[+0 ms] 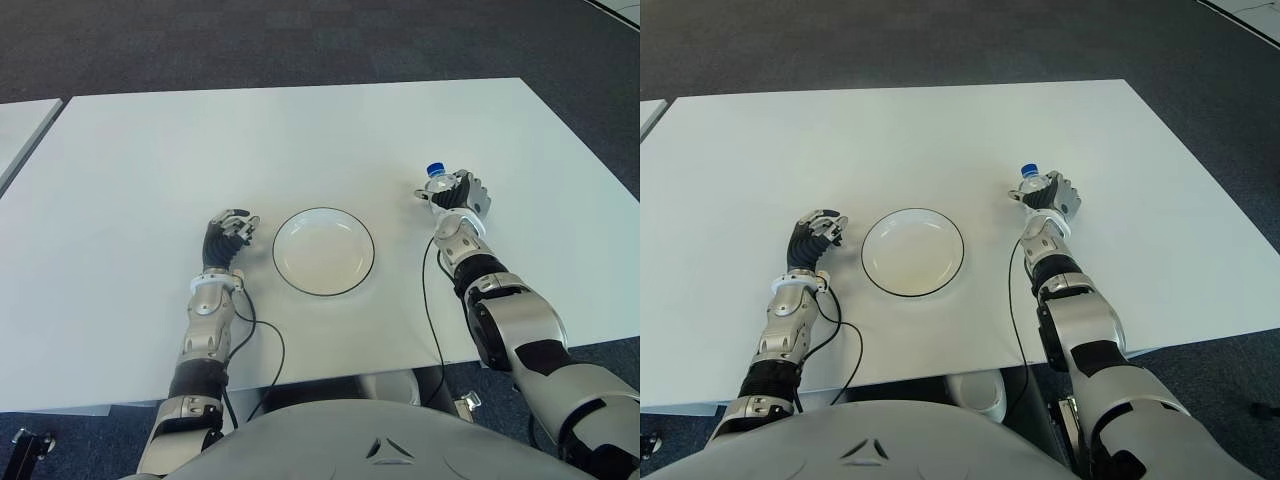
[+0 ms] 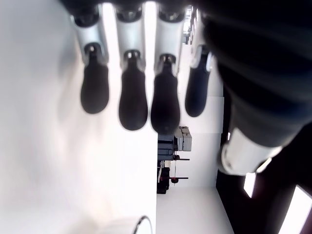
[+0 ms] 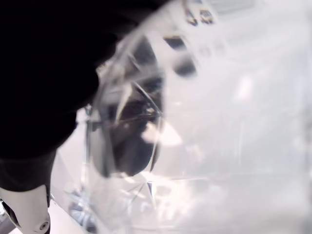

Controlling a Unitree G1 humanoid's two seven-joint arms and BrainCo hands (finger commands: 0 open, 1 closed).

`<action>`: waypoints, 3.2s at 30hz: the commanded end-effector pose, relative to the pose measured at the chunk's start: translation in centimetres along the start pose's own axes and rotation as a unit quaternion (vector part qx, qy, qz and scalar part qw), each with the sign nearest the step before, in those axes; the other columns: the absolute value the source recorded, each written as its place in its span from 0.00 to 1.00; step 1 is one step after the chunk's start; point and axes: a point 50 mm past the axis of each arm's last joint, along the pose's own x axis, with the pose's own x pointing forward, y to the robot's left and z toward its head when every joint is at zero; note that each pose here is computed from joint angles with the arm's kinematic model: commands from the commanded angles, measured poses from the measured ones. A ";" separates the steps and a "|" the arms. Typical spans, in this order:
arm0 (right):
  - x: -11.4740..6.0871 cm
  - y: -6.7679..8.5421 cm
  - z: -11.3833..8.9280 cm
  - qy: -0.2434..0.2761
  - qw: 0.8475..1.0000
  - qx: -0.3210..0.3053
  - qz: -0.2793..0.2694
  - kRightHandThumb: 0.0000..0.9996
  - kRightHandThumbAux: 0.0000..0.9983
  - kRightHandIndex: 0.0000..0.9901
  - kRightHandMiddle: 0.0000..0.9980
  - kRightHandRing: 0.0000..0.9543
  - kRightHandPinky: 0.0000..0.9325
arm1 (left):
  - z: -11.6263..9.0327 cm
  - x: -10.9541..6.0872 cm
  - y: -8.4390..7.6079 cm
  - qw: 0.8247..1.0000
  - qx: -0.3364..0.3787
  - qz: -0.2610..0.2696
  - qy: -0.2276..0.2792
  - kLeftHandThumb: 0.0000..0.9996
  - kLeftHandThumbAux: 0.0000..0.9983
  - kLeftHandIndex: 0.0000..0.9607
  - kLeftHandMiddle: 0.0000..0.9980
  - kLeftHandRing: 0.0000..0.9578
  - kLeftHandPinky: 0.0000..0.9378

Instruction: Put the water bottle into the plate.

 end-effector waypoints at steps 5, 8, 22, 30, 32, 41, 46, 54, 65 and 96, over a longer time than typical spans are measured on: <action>-1.6 1.8 -1.5 0.016 1.000 0.022 0.004 0.70 0.73 0.44 0.83 0.86 0.89 | -2.7 -1.1 0.3 0.997 0.004 0.013 0.075 0.71 0.72 0.45 0.69 0.70 0.69; -1.9 1.5 -1.0 -0.018 0.997 0.066 -0.029 0.70 0.73 0.44 0.83 0.87 0.89 | -2.7 -1.1 0.3 0.997 0.001 0.015 0.078 0.71 0.72 0.45 0.69 0.69 0.69; -4.2 0.7 1.7 -0.196 0.961 0.165 -0.105 0.70 0.73 0.44 0.85 0.90 0.93 | -2.7 -1.1 0.2 0.997 0.003 0.008 0.078 0.71 0.72 0.45 0.69 0.69 0.68; -5.7 -0.2 4.6 -0.313 0.921 0.192 -0.131 0.70 0.73 0.44 0.88 0.93 0.94 | -2.7 -1.1 0.2 0.997 0.007 0.006 0.077 0.71 0.72 0.45 0.70 0.70 0.69; -6.3 -0.2 5.8 -0.340 0.908 0.203 -0.139 0.70 0.73 0.44 0.89 0.93 0.94 | -2.7 -1.1 0.1 0.997 0.004 0.008 0.079 0.71 0.72 0.45 0.70 0.70 0.69; -9.6 0.3 9.0 -0.459 0.845 0.235 -0.140 0.70 0.73 0.44 0.91 0.95 0.95 | -2.9 -1.1 0.1 0.997 -0.001 0.009 0.079 0.71 0.71 0.45 0.70 0.70 0.69; -10.7 0.7 9.7 -0.508 0.818 0.243 -0.120 0.70 0.73 0.44 0.91 0.95 0.95 | -2.9 -1.1 0.0 0.997 -0.002 0.008 0.078 0.71 0.71 0.45 0.69 0.70 0.68; -13.1 2.1 10.0 -0.572 0.769 0.284 -0.017 0.70 0.73 0.44 0.90 0.93 0.93 | -2.8 -1.2 -0.1 0.997 0.008 0.002 0.071 0.71 0.71 0.45 0.70 0.71 0.70; -14.4 2.9 10.4 -0.623 0.732 0.276 0.032 0.71 0.73 0.44 0.90 0.93 0.93 | -2.9 -1.1 -0.1 0.997 0.032 -0.014 0.065 0.71 0.71 0.46 0.71 0.72 0.72; -14.7 5.1 8.8 -0.558 0.721 -0.195 0.361 0.69 0.73 0.43 0.58 0.61 0.61 | -3.2 -1.1 0.3 0.997 0.006 0.005 0.073 0.71 0.72 0.45 0.70 0.70 0.69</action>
